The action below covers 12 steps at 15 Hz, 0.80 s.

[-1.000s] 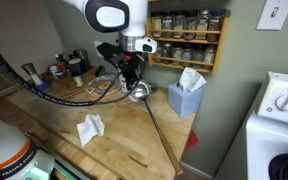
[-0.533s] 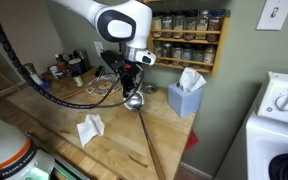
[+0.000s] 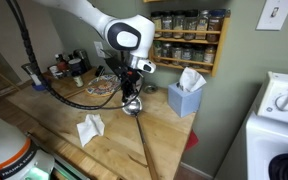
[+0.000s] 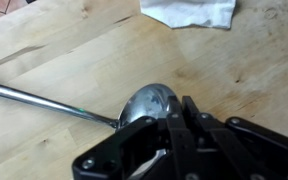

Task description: Remove the silver and wooden ladle from the white container and put it on the counter

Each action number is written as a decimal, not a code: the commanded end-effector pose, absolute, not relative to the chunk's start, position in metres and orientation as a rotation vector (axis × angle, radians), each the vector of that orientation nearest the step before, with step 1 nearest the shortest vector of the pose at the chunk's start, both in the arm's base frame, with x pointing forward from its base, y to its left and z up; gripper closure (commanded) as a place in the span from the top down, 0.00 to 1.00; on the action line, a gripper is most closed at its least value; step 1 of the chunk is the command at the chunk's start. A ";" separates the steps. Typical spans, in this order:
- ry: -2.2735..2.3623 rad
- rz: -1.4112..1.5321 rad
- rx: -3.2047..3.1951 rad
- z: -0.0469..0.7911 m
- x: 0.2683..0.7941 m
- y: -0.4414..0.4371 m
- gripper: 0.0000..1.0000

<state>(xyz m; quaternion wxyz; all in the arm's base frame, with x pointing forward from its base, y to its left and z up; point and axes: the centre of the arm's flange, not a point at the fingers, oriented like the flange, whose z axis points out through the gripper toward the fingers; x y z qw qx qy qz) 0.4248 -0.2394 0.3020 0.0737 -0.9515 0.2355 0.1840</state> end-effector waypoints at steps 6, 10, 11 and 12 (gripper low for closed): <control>0.717 0.631 -2.785 0.266 0.449 -0.237 0.02; 0.717 0.620 -2.782 0.258 0.456 -0.236 0.02; 0.718 0.618 -2.786 0.257 0.458 -0.236 0.02; 0.721 0.614 -2.791 0.255 0.459 -0.236 0.02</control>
